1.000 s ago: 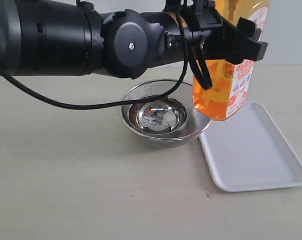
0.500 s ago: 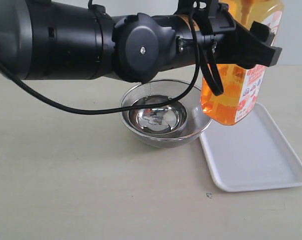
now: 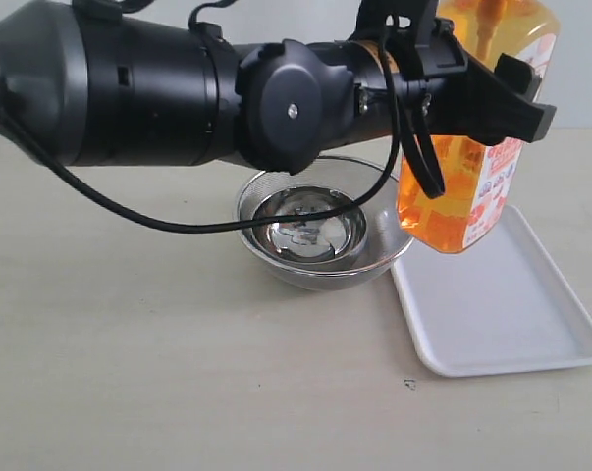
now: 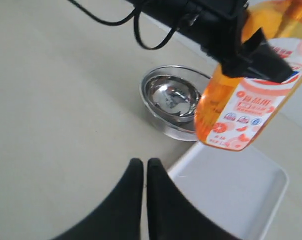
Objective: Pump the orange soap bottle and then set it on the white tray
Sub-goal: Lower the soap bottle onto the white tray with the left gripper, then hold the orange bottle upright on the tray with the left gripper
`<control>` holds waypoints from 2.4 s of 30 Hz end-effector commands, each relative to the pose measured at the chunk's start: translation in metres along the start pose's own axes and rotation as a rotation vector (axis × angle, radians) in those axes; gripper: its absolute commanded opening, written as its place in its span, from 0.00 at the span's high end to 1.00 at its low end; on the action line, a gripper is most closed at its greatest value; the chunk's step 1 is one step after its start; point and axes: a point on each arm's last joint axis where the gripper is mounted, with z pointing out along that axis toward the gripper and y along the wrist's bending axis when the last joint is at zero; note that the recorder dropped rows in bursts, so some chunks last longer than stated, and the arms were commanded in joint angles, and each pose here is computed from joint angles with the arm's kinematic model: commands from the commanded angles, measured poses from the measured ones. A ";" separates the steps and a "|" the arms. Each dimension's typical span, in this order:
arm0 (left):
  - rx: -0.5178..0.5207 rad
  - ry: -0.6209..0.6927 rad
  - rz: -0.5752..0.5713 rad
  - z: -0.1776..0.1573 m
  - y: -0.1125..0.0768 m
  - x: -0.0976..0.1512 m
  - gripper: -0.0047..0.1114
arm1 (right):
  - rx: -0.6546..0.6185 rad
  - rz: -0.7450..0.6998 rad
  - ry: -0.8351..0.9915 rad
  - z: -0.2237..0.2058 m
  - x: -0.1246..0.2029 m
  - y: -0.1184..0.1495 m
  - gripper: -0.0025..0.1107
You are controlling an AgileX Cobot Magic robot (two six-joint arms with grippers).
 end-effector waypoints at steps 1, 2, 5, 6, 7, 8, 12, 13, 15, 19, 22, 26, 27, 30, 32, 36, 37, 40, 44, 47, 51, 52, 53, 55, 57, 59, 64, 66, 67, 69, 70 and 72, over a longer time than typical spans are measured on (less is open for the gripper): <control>0.011 -0.111 0.002 0.006 -0.013 -0.016 0.92 | 0.110 0.008 0.004 -0.007 -0.002 -0.009 0.98; 0.016 -0.113 0.003 0.008 -0.015 -0.016 0.92 | 0.134 0.025 0.013 -0.007 -0.001 -0.011 0.98; 0.021 -0.123 0.003 0.013 -0.018 -0.018 0.92 | 0.222 0.043 0.038 -0.009 0.002 -0.019 0.98; 0.021 -0.129 0.002 0.015 -0.018 -0.019 0.92 | 0.250 0.039 0.043 -0.011 0.003 -0.021 0.98; 0.024 -0.124 0.002 0.017 -0.018 -0.019 0.92 | 0.272 0.038 0.037 -0.013 0.004 -0.022 0.98; 0.026 -0.119 0.002 0.019 -0.019 -0.019 0.92 | 0.287 0.042 0.030 -0.016 0.005 -0.022 0.98; 0.032 -0.106 0.002 0.026 -0.020 -0.017 0.92 | 0.335 0.068 0.003 -0.025 0.010 -0.022 0.98; 0.032 -0.104 0.002 0.028 -0.020 -0.017 0.92 | 0.349 0.081 -0.004 -0.027 0.011 -0.022 0.98; 0.034 -0.101 0.009 0.031 -0.021 -0.015 0.92 | 0.394 0.106 -0.013 -0.033 0.014 -0.024 0.98; 0.036 -0.084 0.025 0.042 -0.021 -0.005 0.92 | 0.458 0.144 -0.002 -0.040 0.021 -0.026 0.98; 0.037 -0.072 0.027 0.048 -0.022 0.000 0.92 | 0.473 0.149 -0.015 -0.044 0.023 -0.026 0.98; 0.037 -0.070 0.029 0.057 -0.022 0.005 0.92 | 0.492 0.159 0.003 -0.045 0.027 -0.027 0.98; 0.037 -0.072 0.029 0.059 -0.022 0.005 0.92 | 0.492 0.161 0.017 -0.045 0.028 -0.027 0.98; 0.038 -0.075 0.033 0.066 -0.023 0.008 0.92 | 0.491 0.171 0.052 -0.045 0.031 -0.026 0.98; 0.039 -0.077 0.035 0.070 -0.023 0.009 0.92 | 0.491 0.172 0.061 -0.045 0.032 -0.026 0.98; 0.036 -0.091 0.034 0.075 -0.022 0.008 0.92 | 0.491 0.173 0.065 -0.045 0.032 -0.026 0.98; 0.033 -0.094 0.034 0.077 -0.022 0.011 0.92 | 0.491 0.173 0.065 -0.045 0.032 -0.026 0.98; 0.025 -0.095 0.043 0.084 -0.021 0.020 0.92 | 0.493 0.173 0.069 -0.045 0.033 -0.026 0.98; 0.021 -0.061 0.055 0.094 -0.020 0.040 0.92 | 0.504 0.171 0.091 -0.046 0.035 -0.027 0.98; 0.013 -0.066 0.099 0.098 -0.019 0.048 0.92 | 0.509 0.171 0.103 -0.046 0.036 -0.027 0.98; 0.004 -0.076 0.144 0.101 -0.018 0.052 0.92 | 0.507 0.177 0.125 -0.046 0.038 -0.027 0.98; 0.002 -0.078 0.142 0.101 -0.018 0.052 0.92 | 0.506 0.176 0.133 -0.046 0.038 -0.027 0.98; 0.001 -0.080 0.137 0.101 -0.018 0.051 0.92 | 0.504 0.174 0.143 -0.046 0.039 -0.026 0.98; -0.004 -0.086 0.135 0.102 -0.017 0.054 0.92 | 0.502 0.166 0.156 -0.046 0.040 -0.026 0.98; -0.005 -0.083 0.135 0.102 -0.016 0.055 0.92 | 0.502 0.166 0.156 -0.046 0.040 -0.026 0.98; -0.007 -0.075 0.124 0.103 -0.016 0.056 0.92 | 0.503 0.165 0.154 -0.046 0.040 -0.026 0.98; -0.009 -0.070 0.109 0.103 -0.016 0.057 0.92 | 0.501 0.150 0.158 -0.046 0.040 -0.026 0.98; -0.007 -0.062 0.109 0.103 -0.016 0.058 0.92 | 0.500 0.138 0.162 -0.046 0.040 -0.026 0.98; -0.006 -0.059 0.110 0.103 -0.016 0.058 0.92 | 0.500 0.136 0.163 -0.046 0.040 -0.026 0.98; -0.006 -0.059 0.110 0.103 -0.016 0.058 0.92 | 0.500 0.129 0.163 -0.046 0.040 -0.026 0.98; -0.007 -0.053 0.109 0.103 -0.015 0.059 0.92 | 0.499 0.123 0.164 -0.046 0.040 -0.026 0.98; -0.009 -0.043 0.108 0.103 -0.012 0.060 0.92 | 0.499 0.121 0.165 -0.046 0.040 -0.026 0.98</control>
